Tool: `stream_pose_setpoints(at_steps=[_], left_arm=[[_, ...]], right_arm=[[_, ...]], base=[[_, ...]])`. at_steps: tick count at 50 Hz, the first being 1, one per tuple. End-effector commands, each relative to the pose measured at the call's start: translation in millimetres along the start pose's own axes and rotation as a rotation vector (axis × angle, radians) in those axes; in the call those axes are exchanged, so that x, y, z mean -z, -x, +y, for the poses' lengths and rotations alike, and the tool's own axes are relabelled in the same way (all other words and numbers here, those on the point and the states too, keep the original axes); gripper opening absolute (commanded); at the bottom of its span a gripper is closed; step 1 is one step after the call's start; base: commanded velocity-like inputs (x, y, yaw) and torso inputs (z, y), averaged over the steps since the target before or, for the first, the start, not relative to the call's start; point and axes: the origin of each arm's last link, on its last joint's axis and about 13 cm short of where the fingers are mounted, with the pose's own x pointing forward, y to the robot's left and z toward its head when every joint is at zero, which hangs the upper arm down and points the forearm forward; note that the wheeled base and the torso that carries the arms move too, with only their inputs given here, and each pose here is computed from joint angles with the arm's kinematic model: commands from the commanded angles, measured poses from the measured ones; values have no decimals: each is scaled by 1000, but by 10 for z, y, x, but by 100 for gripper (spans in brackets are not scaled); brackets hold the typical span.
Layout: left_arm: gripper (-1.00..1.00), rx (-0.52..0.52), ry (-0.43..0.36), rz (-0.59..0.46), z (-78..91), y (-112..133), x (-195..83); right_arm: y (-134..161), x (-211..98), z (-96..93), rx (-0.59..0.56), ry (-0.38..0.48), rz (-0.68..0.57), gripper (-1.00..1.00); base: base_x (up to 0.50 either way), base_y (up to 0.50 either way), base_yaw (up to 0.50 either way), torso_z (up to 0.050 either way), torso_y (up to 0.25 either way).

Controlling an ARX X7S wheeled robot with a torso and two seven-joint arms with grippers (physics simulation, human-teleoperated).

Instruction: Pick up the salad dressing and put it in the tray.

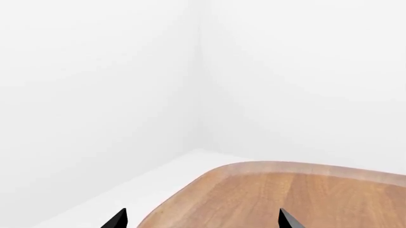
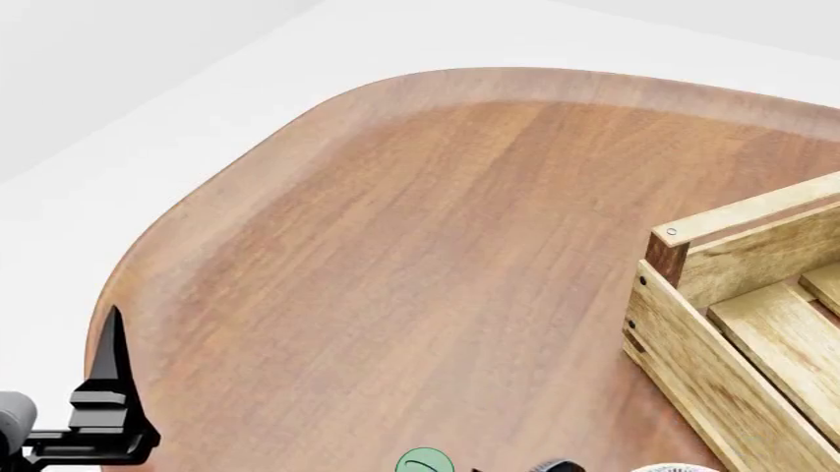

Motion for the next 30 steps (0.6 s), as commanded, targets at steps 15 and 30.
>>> stream_pose_setpoints(at_steps=[15,30], left_arm=[[100,-2,-1,-4,4,-6,-4],[100,-4,0,0,2,-1,9]], right_arm=[[10,-62,4,32,-20,-49,-100],[172,-269,3,81,-2,-153,-100]], base=[[0,0,0,0,0],[0,0,0,0,1]])
